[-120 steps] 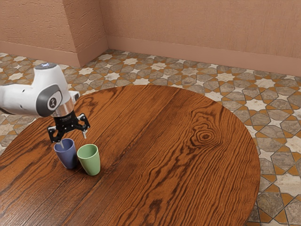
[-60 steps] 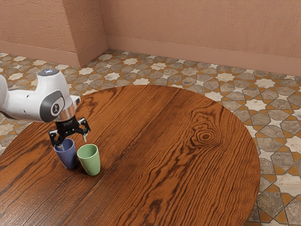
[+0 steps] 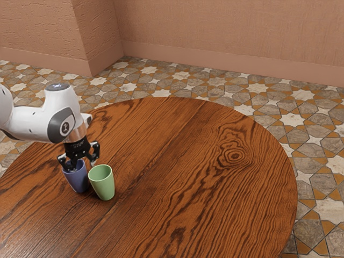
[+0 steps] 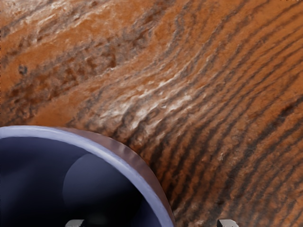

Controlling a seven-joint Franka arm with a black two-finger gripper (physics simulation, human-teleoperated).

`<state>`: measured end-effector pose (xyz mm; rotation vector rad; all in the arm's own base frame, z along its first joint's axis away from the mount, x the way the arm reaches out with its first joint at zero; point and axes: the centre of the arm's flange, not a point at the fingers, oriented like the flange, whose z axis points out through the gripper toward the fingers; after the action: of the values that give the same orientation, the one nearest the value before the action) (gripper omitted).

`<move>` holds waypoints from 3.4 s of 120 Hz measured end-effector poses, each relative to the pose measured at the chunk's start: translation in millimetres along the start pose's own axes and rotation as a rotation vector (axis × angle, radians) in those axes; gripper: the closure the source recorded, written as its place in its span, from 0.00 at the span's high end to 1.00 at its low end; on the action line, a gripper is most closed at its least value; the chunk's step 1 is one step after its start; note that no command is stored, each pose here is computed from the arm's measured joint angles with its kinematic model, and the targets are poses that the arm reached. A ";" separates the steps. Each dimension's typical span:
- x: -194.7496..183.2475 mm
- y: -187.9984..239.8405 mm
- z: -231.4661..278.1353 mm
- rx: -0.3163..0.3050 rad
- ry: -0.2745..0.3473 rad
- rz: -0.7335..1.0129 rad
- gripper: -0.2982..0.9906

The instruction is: Place the left cup onto the right cup

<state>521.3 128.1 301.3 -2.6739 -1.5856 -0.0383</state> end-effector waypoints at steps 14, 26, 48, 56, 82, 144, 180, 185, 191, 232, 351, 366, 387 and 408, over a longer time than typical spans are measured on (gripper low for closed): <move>0.1 -1.0 0.2 0.000 -0.001 -0.002 0.33; -0.1 -1.3 -0.1 0.000 -0.001 -0.002 0.26; -0.7 -2.0 -0.1 0.001 -0.002 -0.002 0.19; -0.9 -2.3 -0.6 0.000 -0.002 -0.003 0.18; -1.2 -2.7 -2.6 0.001 -0.002 -0.004 0.17; -3.6 1.2 -31.6 0.006 0.024 0.037 0.16; -21.1 17.0 -90.3 0.018 0.046 0.107 0.16; -25.0 19.1 -97.1 0.020 0.043 0.114 0.16; -30.4 21.0 -103.9 0.022 0.039 0.123 0.16; -83.5 41.9 -128.8 0.037 0.017 0.214 0.16; -107.6 62.2 -125.2 0.047 0.010 0.234 0.16; -104.2 68.0 -128.1 0.041 0.018 0.231 0.16; -101.7 71.1 -124.5 0.047 0.018 0.228 0.16; -99.4 71.3 -116.1 0.061 0.012 0.222 0.16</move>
<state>535.7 2.0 412.5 -2.7771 -1.2554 -0.0005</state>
